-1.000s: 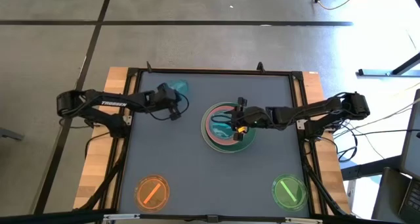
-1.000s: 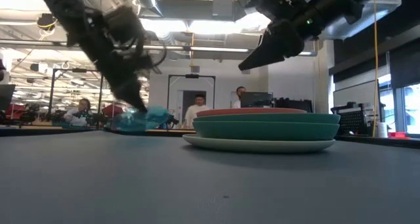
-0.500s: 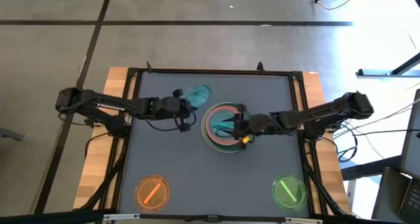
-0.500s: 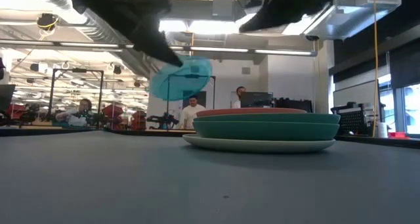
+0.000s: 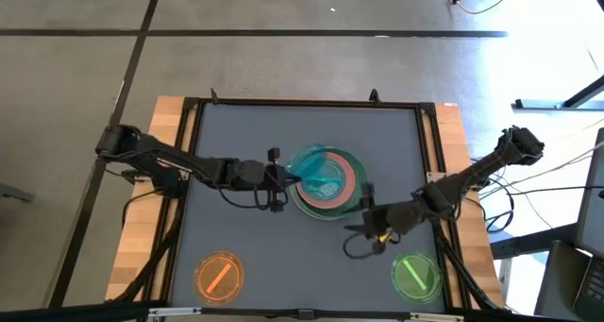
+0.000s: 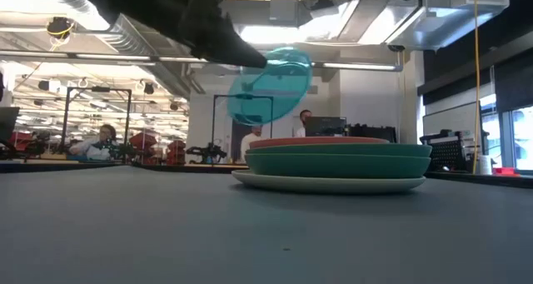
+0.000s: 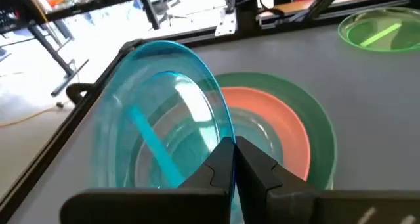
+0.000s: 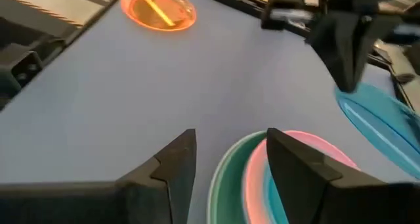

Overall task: Stack plastic plates
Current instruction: Stack the transparent blue plate on top of the other transparent blue plate

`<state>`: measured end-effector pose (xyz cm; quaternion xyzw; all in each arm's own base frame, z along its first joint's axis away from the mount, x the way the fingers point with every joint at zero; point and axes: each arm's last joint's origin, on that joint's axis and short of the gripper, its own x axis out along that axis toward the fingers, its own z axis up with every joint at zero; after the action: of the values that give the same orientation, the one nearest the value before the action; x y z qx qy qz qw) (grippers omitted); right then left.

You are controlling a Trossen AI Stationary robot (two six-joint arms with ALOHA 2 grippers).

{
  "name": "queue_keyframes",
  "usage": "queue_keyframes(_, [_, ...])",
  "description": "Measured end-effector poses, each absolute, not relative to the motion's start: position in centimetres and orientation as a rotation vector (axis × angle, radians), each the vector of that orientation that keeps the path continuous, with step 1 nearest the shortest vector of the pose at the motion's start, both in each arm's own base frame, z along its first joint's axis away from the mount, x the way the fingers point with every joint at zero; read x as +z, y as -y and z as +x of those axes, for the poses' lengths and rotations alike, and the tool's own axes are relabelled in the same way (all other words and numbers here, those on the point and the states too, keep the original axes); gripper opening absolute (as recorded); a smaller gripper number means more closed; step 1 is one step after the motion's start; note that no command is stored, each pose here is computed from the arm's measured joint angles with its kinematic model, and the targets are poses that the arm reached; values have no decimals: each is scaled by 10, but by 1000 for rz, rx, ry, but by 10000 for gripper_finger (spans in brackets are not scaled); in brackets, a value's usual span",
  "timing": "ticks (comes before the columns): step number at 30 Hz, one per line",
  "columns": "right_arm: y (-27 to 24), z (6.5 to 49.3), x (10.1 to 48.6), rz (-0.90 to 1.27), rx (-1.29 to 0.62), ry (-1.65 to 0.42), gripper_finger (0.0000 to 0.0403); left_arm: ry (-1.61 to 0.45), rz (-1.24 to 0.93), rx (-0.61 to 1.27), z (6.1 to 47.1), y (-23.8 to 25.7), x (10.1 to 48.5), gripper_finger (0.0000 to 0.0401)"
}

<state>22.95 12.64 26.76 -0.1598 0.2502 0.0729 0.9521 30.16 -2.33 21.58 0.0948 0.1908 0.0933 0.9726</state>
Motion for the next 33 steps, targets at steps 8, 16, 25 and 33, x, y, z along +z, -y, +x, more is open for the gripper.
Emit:
queue_keyframes(8, [-126, 228, 267, -365, 46, -506, 179, -326, 155, 196, 323, 26, 190, 5])
queue_keyframes(16, [-125, 228, 265, -366, 42, -513, 179, -329, 109, 149, 331, 28, 174, 5])
queue_keyframes(25, [-125, 229, 265, -373, 48, -518, 179, -330, 70, 107, 332, 29, 172, 5])
queue_keyframes(33, [-125, 229, 265, -376, 49, -518, 179, -362, 59, 109, 331, 29, 169, 5])
